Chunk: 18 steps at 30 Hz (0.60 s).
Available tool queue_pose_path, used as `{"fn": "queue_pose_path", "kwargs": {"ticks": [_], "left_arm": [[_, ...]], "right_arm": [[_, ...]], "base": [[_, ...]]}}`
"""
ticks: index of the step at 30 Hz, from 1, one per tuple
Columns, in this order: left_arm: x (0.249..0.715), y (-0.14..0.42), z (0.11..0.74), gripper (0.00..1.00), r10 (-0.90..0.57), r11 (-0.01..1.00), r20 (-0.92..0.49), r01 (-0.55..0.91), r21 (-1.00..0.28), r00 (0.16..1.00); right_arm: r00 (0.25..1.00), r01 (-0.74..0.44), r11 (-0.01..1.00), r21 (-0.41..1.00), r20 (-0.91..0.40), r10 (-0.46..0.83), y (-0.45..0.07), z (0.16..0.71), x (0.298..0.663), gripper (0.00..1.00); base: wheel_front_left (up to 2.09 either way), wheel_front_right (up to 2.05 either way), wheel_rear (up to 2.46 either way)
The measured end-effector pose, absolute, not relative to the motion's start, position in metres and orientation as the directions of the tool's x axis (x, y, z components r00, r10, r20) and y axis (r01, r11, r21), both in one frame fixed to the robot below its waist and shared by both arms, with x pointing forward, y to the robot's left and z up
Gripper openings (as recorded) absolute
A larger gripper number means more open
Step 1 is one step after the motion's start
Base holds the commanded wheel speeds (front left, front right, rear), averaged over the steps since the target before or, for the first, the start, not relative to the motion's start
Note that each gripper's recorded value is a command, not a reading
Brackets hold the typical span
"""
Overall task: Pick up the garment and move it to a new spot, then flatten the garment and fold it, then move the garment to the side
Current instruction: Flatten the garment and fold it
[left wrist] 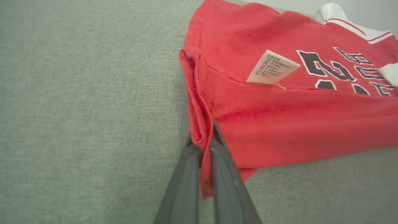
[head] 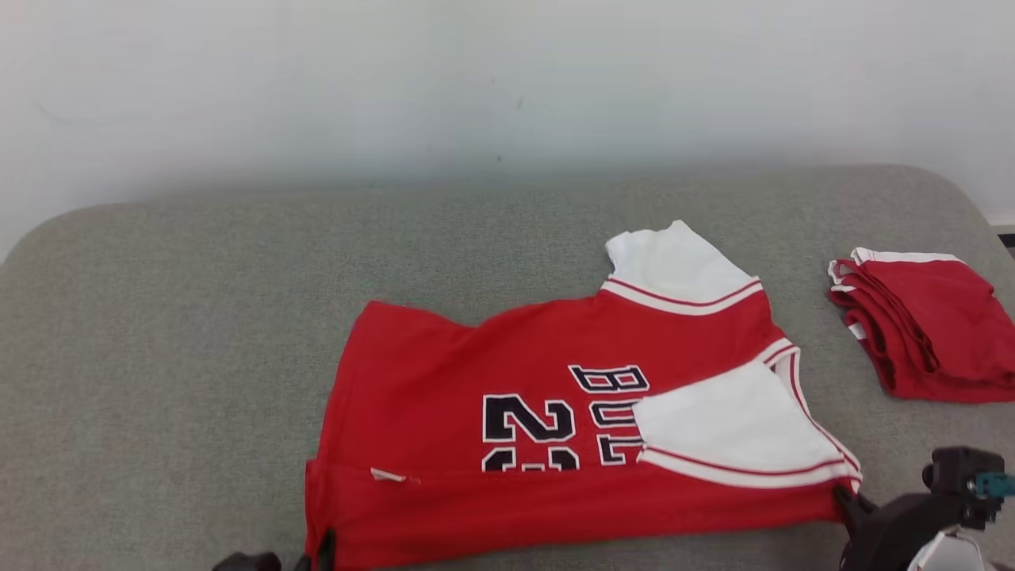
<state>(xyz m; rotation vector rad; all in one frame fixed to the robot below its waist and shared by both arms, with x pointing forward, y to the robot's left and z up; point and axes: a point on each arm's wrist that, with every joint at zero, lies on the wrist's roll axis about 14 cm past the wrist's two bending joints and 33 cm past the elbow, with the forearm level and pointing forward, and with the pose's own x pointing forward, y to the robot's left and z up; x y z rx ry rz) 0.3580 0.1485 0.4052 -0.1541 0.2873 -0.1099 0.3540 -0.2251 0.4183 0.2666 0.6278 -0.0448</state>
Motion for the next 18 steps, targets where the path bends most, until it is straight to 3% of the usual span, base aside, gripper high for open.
{"fn": "queue_pose_path", "kwargs": {"ticks": [5, 6, 7, 8, 9, 10, 18], "left_arm": [[0.343, 0.150, 0.394, 0.00, -0.122, 0.983, -0.318, 0.069, -0.172, 0.940], [0.341, 0.149, 0.392, 0.09, -0.121, 0.983, -0.327, 0.066, -0.173, 0.937], [0.340, 0.149, 0.391, 0.27, -0.122, 0.982, -0.334, 0.065, -0.176, 0.935], [0.339, 0.149, 0.389, 0.72, -0.120, 0.982, -0.340, 0.061, -0.177, 0.933], [0.338, 0.149, 0.387, 1.00, -0.117, 0.982, -0.351, 0.057, -0.179, 0.929], [0.338, 0.149, 0.387, 1.00, -0.115, 0.982, -0.356, 0.053, -0.180, 0.927], [0.355, 0.167, 0.398, 1.00, -0.070, 0.987, -0.345, 0.014, -0.161, 0.936]], "right_arm": [[0.766, 0.159, 0.958, 0.237, -0.643, 0.032, -0.226, 0.403, 0.332, 0.00], [0.755, 0.164, 0.959, 0.232, -0.655, 0.029, -0.227, 0.400, 0.328, 0.00], [0.747, 0.168, 0.960, 0.225, -0.665, 0.026, -0.227, 0.397, 0.326, 0.00], [0.737, 0.169, 0.961, 0.220, -0.675, 0.025, -0.227, 0.395, 0.324, 0.19], [0.731, 0.169, 0.962, 0.214, -0.682, 0.023, -0.227, 0.394, 0.323, 0.46], [0.730, 0.170, 0.963, 0.209, -0.683, 0.020, -0.228, 0.393, 0.322, 1.00], [0.778, 0.150, 0.969, 0.194, -0.629, 0.006, -0.230, 0.420, 0.352, 1.00]], "base": [[0.00, 0.00, 0.00], [0.00, 0.00, 0.00], [0.00, 0.00, 0.00], [0.00, 0.00, 0.00], [0.00, 0.00, 0.00], [0.00, 0.00, 0.00], [0.00, 0.00, 0.00]]}}
